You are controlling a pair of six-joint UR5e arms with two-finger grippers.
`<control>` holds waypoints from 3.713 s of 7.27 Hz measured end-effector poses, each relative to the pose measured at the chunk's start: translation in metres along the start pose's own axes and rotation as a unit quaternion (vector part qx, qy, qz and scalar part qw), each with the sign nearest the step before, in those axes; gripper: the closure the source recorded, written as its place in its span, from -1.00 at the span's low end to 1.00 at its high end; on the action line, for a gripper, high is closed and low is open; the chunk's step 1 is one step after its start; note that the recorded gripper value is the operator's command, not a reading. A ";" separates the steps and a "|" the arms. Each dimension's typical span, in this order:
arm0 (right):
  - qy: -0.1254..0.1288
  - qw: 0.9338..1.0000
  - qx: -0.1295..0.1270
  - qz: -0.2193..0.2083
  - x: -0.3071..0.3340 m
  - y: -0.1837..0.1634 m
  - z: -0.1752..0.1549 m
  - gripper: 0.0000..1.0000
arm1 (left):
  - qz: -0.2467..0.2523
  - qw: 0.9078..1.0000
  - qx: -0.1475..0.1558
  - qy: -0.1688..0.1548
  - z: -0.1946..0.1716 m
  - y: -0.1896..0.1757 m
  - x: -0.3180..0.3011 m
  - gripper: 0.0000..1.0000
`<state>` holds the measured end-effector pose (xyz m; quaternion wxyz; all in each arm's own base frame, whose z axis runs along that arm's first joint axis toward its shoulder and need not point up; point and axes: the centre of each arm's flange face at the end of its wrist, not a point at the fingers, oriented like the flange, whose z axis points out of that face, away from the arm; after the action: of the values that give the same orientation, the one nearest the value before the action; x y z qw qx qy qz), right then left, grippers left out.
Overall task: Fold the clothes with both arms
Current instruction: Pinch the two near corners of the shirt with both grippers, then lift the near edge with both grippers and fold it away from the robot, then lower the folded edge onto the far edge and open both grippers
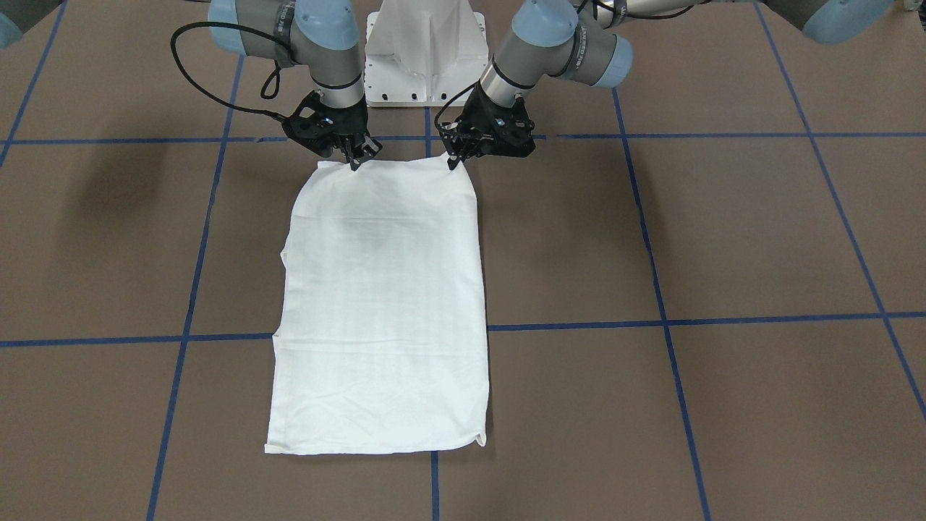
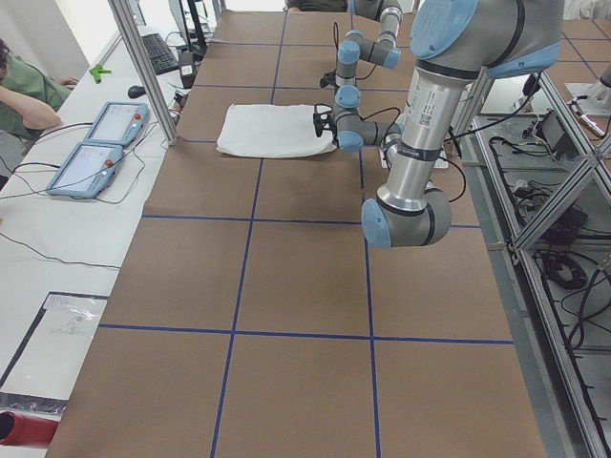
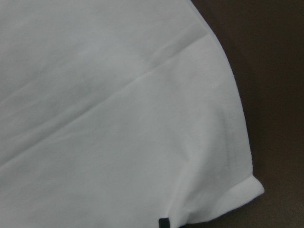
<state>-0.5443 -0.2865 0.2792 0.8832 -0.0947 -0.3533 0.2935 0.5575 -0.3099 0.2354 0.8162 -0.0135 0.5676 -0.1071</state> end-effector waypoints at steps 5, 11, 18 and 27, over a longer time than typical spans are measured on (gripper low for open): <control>-0.046 0.997 -0.052 -0.029 0.012 0.029 -0.062 1.00 | -0.031 0.999 -0.024 0.027 -0.064 0.036 -0.002 1.00; -0.079 0.988 -0.120 -0.062 0.019 0.034 -0.122 1.00 | -0.058 0.995 -0.081 0.000 -0.132 0.105 -0.009 1.00; -0.076 0.995 -0.001 -0.062 -0.101 -0.111 -0.094 1.00 | -0.074 0.995 0.066 -0.002 -0.083 -0.113 0.014 1.00; -0.051 0.998 0.027 -0.029 -0.166 -0.169 -0.065 0.28 | -0.085 0.992 0.094 0.005 -0.040 -0.178 0.007 0.15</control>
<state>-0.5201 -0.5182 0.2002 0.8746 -0.0453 -0.3919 0.2817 0.4946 -0.4810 0.2404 0.7987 0.0152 0.5563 -0.2289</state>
